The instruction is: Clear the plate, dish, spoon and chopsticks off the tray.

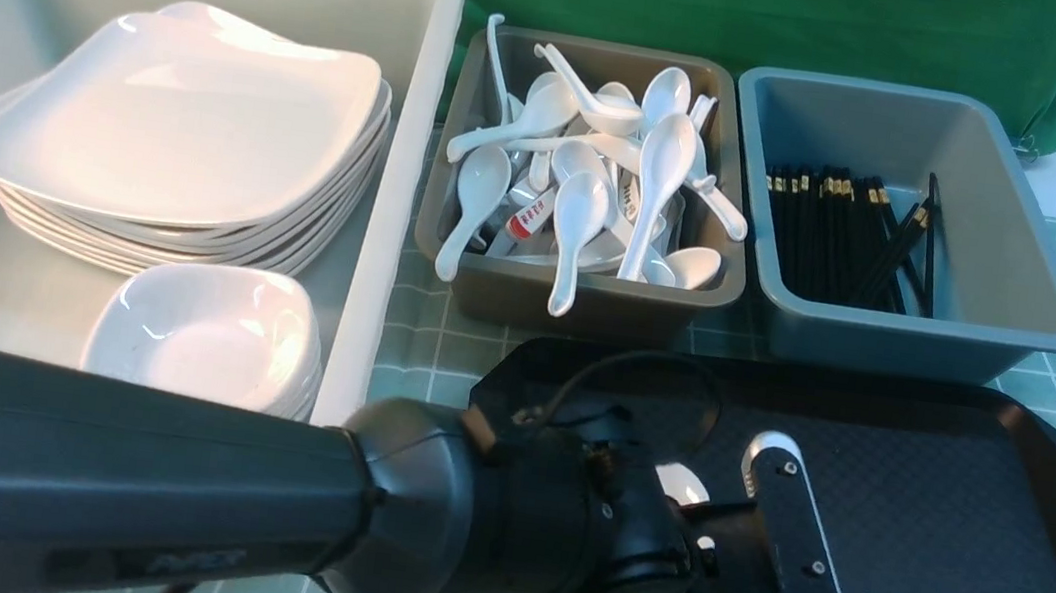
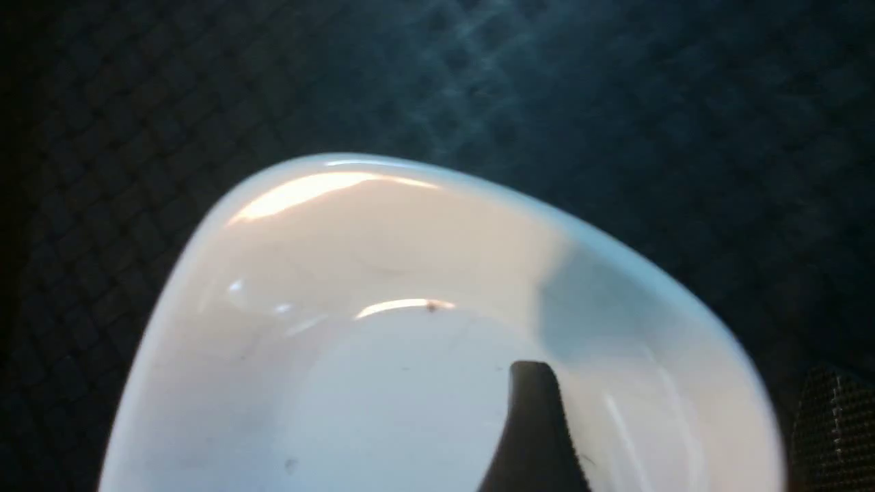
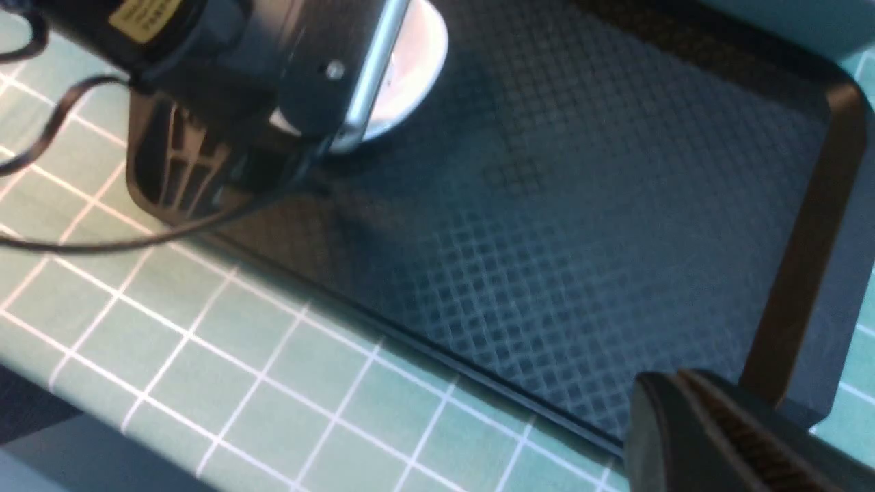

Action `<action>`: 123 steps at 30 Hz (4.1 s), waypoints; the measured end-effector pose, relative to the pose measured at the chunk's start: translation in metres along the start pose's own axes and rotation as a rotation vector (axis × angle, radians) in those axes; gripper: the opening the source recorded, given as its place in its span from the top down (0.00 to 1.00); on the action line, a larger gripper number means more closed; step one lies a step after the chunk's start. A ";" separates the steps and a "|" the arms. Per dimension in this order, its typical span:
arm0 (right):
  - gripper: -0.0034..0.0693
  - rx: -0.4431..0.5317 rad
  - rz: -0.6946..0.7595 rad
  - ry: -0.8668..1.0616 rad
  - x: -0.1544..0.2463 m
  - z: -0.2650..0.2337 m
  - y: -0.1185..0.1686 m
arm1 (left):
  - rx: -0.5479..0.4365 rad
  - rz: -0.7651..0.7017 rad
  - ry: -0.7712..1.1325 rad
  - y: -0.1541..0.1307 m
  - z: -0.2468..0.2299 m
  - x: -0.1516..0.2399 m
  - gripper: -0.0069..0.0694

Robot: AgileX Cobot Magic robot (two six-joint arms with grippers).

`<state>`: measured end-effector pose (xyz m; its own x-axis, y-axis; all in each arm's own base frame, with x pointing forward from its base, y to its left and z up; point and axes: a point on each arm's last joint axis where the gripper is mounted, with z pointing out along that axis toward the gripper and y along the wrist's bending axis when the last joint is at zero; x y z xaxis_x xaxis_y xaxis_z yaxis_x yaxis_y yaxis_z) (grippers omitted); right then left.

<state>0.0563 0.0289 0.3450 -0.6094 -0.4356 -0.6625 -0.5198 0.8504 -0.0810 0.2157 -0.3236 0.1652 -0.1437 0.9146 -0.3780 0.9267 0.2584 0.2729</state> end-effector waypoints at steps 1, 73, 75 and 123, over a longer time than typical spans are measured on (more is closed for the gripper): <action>0.89 -0.001 0.001 0.000 0.000 0.000 0.000 | -0.004 -0.001 0.002 0.000 0.003 0.000 0.29; 0.83 -0.125 0.028 -0.262 -0.024 -0.004 0.011 | -0.315 -0.671 -0.304 0.069 -0.244 0.159 0.22; 0.83 -0.129 0.028 -0.277 -0.025 -0.004 0.011 | -0.344 -0.677 -0.410 0.058 -0.269 0.162 0.29; 0.93 0.251 0.251 -0.448 0.087 0.080 -0.003 | -0.439 -0.647 -0.785 -0.041 -0.243 0.241 0.89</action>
<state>0.0528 0.0124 0.2278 -0.3544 -0.0904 -0.9307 -0.2004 0.9795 -0.0188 0.0591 -0.0382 0.2778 -0.1523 0.1564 -0.9759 0.5303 0.8461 0.0528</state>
